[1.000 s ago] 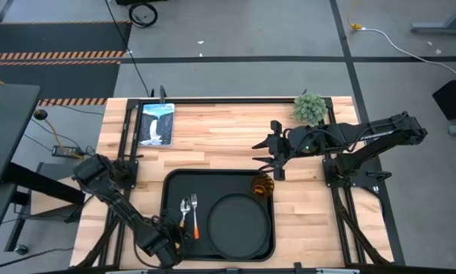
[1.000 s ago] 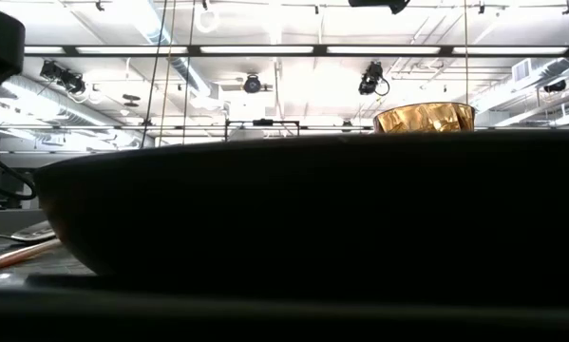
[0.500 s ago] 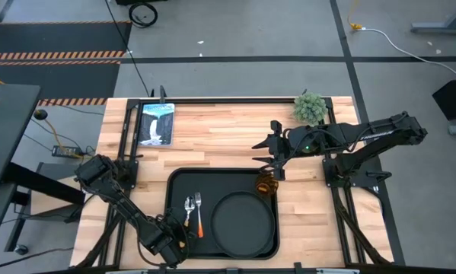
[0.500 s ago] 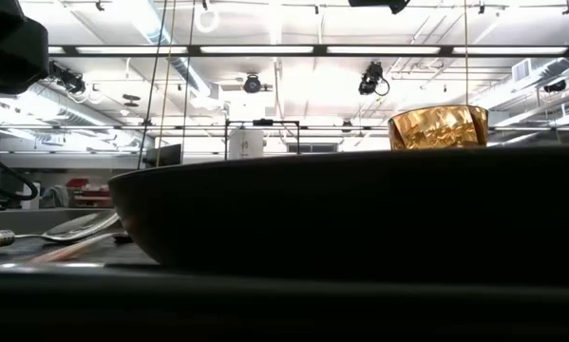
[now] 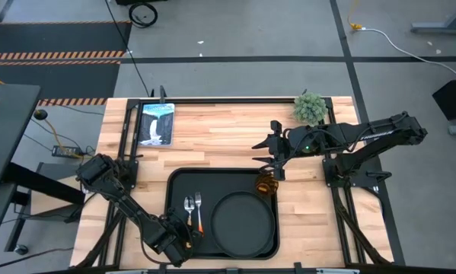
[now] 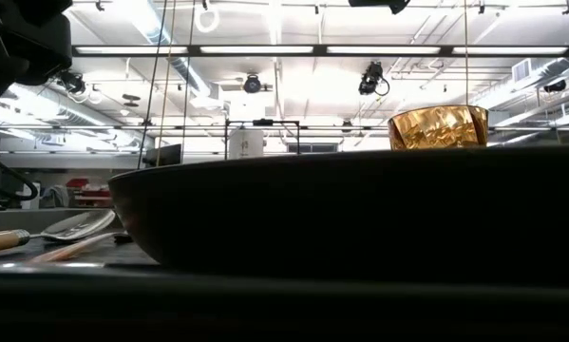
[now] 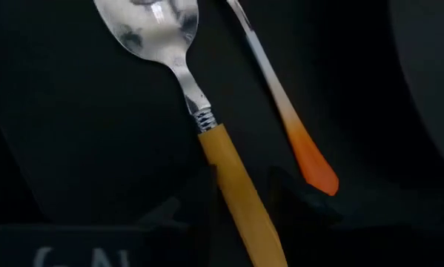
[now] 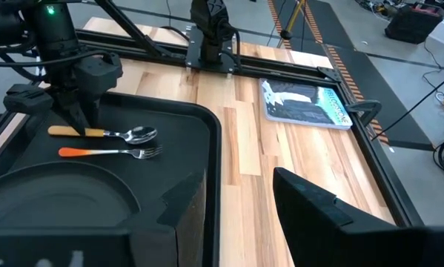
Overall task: Pick and place plate/cup/fork/spoon on tray
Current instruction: Put the yellow spoon on the black serving tray to the left of the orange fork, then adjust the orange fork on the black serving tray
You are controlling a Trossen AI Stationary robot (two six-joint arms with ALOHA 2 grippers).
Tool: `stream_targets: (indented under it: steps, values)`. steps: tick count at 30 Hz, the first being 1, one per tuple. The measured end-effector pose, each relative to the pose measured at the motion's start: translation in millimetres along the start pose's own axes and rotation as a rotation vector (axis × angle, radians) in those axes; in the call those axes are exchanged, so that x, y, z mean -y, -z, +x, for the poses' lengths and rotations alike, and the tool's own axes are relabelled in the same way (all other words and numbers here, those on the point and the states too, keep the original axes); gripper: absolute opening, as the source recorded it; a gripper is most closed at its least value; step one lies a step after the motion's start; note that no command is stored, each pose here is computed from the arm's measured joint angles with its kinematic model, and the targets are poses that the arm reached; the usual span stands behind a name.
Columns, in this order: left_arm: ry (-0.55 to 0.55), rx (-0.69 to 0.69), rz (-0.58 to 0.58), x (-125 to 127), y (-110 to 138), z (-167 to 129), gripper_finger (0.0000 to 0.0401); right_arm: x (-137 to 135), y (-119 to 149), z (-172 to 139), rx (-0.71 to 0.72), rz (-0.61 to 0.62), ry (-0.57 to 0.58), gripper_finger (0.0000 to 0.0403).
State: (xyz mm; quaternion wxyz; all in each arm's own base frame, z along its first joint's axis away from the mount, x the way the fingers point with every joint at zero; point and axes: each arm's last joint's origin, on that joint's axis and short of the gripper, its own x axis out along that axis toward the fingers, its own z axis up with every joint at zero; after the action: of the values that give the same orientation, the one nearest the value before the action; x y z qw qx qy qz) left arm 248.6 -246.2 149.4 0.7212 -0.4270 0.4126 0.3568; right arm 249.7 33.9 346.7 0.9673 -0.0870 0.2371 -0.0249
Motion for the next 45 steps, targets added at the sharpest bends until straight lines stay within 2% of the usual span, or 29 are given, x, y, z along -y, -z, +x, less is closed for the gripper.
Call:
stream_targets:
  steps: [8,15,22,27,30,37,45]
  values:
    - [0.007,0.007,0.041,0.2,-2.0,-3.8,0.0128,-0.1,0.0,0.0,0.000,0.000,0.000,0.0165]
    - [0.068,0.133,0.161,6.8,-17.3,-11.4,0.0128,-0.1,-0.1,0.0,0.001,0.000,0.000,0.0165]
    - [-0.012,0.221,0.266,9.4,-41.6,1.2,0.0128,0.0,0.0,0.1,0.001,0.001,0.000,0.0165]
    - [-0.168,0.264,0.311,3.9,-72.1,10.9,0.0126,0.0,0.0,0.1,0.001,0.001,0.000,0.0165]
    - [-0.238,0.247,0.332,2.1,-90.9,18.5,0.0122,-0.1,0.0,0.0,0.000,0.001,0.000,0.0165]
    - [-0.296,0.119,0.297,4.1,-126.2,32.8,0.0105,0.0,0.0,0.1,0.001,0.004,0.000,0.0165]
    - [-0.314,0.039,0.361,3.6,-139.9,38.0,0.0073,0.0,0.0,0.1,0.001,0.005,0.000,0.0165]
